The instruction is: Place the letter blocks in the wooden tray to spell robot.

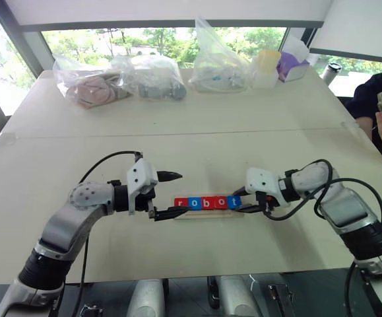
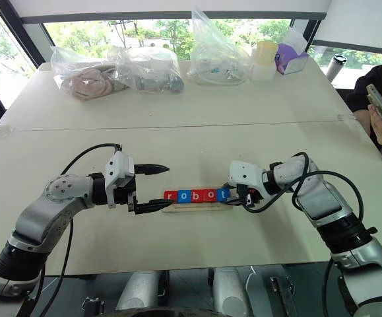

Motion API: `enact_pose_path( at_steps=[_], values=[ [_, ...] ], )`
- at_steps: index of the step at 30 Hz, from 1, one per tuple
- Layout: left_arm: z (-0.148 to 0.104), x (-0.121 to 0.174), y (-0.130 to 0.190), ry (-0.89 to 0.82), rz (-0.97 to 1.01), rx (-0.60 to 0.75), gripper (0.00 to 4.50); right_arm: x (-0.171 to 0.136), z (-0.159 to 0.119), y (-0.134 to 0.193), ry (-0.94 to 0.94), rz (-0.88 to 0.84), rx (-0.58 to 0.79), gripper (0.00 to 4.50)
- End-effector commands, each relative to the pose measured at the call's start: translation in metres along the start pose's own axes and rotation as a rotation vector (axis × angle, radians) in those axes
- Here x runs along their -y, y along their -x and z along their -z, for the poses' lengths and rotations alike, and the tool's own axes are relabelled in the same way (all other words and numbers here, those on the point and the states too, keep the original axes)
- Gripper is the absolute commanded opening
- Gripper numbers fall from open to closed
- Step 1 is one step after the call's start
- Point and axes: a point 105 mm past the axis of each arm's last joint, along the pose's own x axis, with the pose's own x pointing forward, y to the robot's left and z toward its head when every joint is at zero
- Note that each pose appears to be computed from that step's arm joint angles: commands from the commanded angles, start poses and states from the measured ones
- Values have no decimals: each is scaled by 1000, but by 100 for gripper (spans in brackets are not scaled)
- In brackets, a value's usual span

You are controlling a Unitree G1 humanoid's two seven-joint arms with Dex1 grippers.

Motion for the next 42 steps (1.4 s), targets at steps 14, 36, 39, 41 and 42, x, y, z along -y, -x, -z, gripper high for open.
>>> enact_pose_path(
  at_steps=[14,36,39,41,42],
  values=[
    [-10,1,4,-37,-1,24,450,27,-15,23,20,153,35,447],
    [-12,2,6,-35,-2,23,450,47,-9,11,51,232,41,447],
    [-12,2,6,-35,-1,23,450,45,-14,12,55,231,51,447],
    [-12,2,5,-34,2,22,450,46,-16,15,59,240,54,447],
    [-12,2,5,-34,3,22,450,47,-17,17,62,249,55,447]
  ],
)
